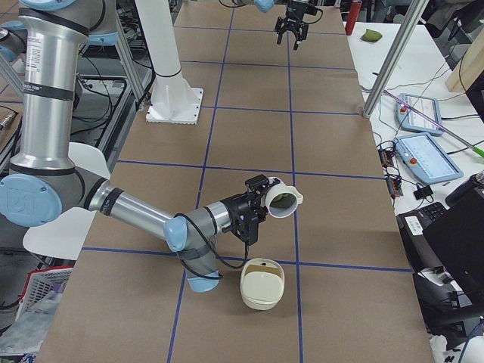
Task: Left arm hands cup to right arm to dump lemon
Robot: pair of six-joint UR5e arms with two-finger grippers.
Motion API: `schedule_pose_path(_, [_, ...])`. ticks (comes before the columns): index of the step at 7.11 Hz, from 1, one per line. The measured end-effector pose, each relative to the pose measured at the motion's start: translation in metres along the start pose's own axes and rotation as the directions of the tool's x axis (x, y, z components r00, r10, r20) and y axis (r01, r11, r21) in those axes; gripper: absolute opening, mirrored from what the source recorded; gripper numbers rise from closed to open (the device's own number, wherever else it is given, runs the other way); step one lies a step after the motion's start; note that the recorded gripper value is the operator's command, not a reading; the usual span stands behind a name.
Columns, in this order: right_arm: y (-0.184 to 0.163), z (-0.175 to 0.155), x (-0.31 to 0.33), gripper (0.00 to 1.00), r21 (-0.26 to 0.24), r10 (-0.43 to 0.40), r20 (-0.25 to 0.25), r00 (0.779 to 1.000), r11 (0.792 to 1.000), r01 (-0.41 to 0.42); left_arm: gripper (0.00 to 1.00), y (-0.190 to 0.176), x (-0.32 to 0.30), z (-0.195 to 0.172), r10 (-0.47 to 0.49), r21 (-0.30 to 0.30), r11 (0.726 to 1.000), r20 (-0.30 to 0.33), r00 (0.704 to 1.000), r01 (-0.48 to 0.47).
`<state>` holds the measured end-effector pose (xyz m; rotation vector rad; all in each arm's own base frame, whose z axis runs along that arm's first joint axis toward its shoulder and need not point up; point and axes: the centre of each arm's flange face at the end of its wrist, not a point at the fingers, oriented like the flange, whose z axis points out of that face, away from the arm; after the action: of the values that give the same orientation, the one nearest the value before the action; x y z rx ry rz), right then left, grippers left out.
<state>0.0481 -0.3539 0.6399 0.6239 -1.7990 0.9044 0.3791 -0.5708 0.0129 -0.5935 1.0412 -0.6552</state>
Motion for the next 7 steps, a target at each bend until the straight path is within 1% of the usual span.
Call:
schedule_pose_path(2, [-0.006, -0.003, 0.016, 0.00, 0.012, 0.037, -0.017, 0.999, 0.999, -0.036, 1.00, 0.000, 0.000, -0.001, 0.000, 0.001, 1.000, -0.001, 1.000, 0.000])
schedule_pose_path(4, [-0.010, -0.007, 0.027, 0.00, 0.031, 0.053, -0.035, 0.998, 0.998, -0.052, 1.00, 0.001, 0.001, -0.001, 0.001, 0.000, 1.000, -0.002, 1.000, -0.001])
schedule_pose_path(5, [-0.011, -0.009, 0.030, 0.00, 0.038, 0.056, -0.038, 0.998, 0.998, -0.055, 1.00, 0.002, 0.001, -0.002, 0.002, 0.000, 1.000, -0.002, 1.000, -0.002])
schedule_pose_path(7, [-0.011, -0.018, 0.035, 0.00, 0.058, 0.069, -0.028, 0.997, 0.996, -0.067, 1.00, 0.003, 0.002, -0.003, 0.004, -0.001, 1.000, -0.004, 1.000, -0.004])
